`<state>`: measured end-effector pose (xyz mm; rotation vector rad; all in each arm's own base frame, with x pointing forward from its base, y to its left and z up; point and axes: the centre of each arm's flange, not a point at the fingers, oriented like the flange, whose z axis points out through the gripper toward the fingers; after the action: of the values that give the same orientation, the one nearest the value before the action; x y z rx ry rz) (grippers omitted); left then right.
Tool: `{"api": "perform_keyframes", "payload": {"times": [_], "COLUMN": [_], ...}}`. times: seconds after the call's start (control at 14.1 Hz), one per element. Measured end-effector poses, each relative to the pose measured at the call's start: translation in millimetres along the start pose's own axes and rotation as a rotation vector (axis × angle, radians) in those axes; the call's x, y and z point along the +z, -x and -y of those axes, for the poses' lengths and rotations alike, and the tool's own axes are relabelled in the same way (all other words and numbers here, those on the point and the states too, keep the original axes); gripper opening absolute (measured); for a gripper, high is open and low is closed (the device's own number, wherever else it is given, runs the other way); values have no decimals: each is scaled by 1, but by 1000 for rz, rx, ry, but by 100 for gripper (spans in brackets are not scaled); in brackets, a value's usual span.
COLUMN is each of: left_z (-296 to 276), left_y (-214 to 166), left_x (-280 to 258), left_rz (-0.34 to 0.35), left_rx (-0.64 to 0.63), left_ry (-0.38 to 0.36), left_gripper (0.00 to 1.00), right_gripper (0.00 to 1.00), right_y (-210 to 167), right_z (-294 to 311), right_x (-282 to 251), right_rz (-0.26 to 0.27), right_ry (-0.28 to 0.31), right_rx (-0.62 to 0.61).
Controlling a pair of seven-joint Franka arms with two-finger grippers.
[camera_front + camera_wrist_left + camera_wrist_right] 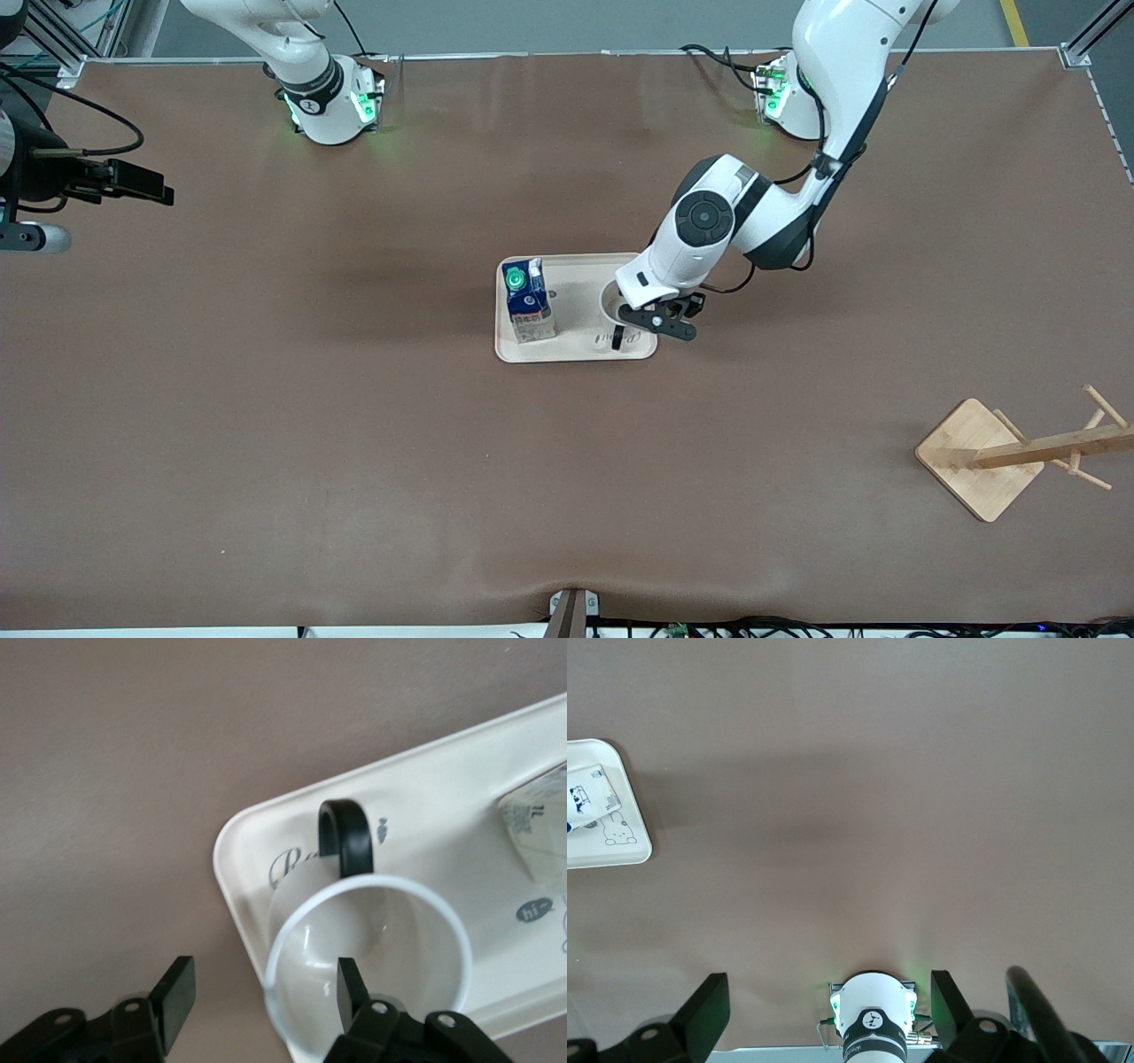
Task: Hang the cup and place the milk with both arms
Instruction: 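Grasp the white mug by its rim with the left gripper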
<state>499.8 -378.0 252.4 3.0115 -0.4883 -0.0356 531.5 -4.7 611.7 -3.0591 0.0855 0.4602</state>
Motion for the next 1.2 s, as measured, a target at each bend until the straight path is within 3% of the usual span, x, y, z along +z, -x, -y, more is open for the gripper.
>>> {"api": "perform_keyframes", "payload": {"times": [0.14,0.28,0.35,0.71,0.99,1.2], "left_z": [-2,-2,-2,-2,-1,13], "left_y": [-2,-3,-3,-8,-21,-31], "left_x": [10,19,23,28,3,-54], "left_rz": [-14,-22,-25,-40,-66,-71], "left_rx": [1,6,11,18,12,-12], "left_ry": [11,14,13,14,12,-15], "left_gripper": [67,55,55,7,5,5], "right_gripper": [100,100,100,100,100,100], "right_y": [0,0,0,-1,-2,-2], "right_z": [0,0,0,2,17,37], "right_x": [0,0,0,3,5,10], "right_rz": [1,1,1,10,15,23], "right_ry": [0,0,0,2,10,17], "right_rx": [0,0,0,-4,-29,-48]}}
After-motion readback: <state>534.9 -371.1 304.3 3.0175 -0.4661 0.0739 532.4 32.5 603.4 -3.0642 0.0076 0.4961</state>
